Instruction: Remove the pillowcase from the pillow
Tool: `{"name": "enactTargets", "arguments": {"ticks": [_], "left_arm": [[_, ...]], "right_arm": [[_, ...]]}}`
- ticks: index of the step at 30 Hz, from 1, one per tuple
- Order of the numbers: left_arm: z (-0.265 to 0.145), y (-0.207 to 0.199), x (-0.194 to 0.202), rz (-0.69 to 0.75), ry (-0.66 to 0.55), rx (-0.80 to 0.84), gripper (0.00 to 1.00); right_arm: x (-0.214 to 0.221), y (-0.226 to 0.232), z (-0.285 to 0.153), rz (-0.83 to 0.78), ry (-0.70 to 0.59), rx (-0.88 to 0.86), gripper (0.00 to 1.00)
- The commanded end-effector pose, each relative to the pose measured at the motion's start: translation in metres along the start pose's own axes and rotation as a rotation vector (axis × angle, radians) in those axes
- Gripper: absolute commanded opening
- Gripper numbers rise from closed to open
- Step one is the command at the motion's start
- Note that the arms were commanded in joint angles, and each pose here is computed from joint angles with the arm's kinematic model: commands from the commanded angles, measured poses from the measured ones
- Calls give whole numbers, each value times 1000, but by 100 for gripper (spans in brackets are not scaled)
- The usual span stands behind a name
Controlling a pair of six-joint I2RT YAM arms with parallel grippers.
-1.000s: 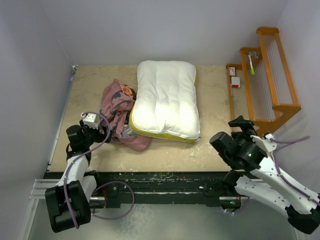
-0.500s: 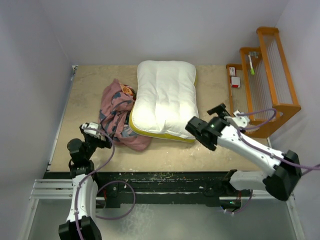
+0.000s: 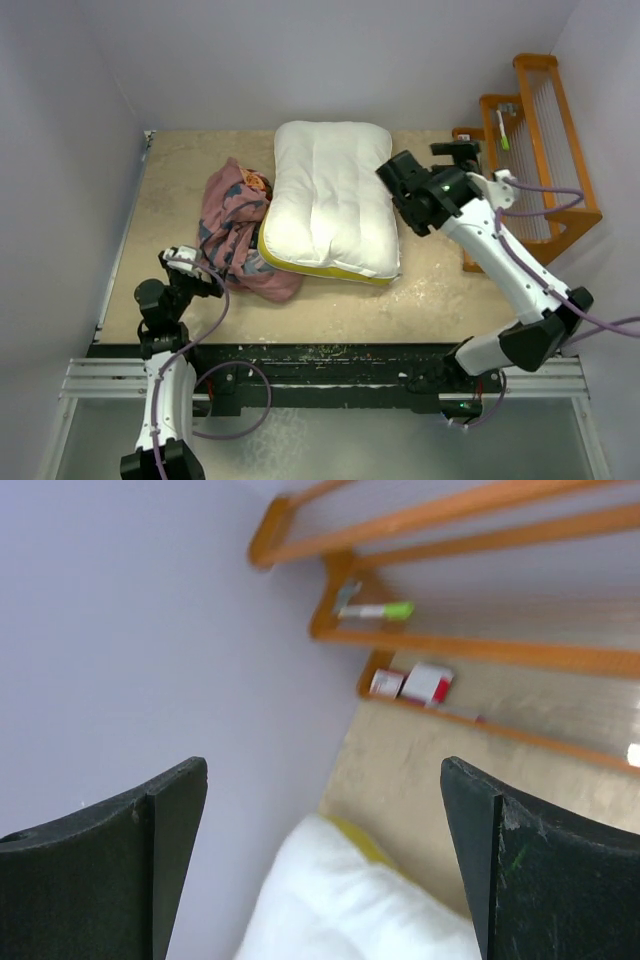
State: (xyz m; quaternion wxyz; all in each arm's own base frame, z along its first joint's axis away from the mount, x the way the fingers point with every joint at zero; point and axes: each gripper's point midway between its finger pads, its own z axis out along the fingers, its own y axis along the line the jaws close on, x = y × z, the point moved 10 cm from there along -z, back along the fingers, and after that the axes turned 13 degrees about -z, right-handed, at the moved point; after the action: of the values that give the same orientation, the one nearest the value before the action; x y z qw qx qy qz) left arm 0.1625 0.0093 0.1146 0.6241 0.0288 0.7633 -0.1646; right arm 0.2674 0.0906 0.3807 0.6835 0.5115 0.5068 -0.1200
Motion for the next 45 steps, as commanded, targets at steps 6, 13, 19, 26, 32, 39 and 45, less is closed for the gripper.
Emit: {"name": "enactTargets", "arguments": {"ticks": [6,13,19,26,32,39,45], "left_arm": [[2,-1,-12,34,-54,10,99],[2,0,-11,31,-49,10,99],[2,0,-11,32,-50,10,99],[2,0,-12,32,-50,10,99],[2,0,-11,32,-49,10,99],[2,0,-11,32,-50,9,99],[2,0,-12,33,-50,10,99]], "right_arm": [[-49,46,-25,109,-134,-111,100],[-119,90,-2,514,-186,-29,100],[-141,115,-7,758,-167,-37,100],[-192,110,-19,1151,-127,-56,100],[-203,90,-18,1195,-132,-60,100],[-193,76,-41,1151,-24,-128,100],[-141,28,-85,771,163,-284,100]]}}
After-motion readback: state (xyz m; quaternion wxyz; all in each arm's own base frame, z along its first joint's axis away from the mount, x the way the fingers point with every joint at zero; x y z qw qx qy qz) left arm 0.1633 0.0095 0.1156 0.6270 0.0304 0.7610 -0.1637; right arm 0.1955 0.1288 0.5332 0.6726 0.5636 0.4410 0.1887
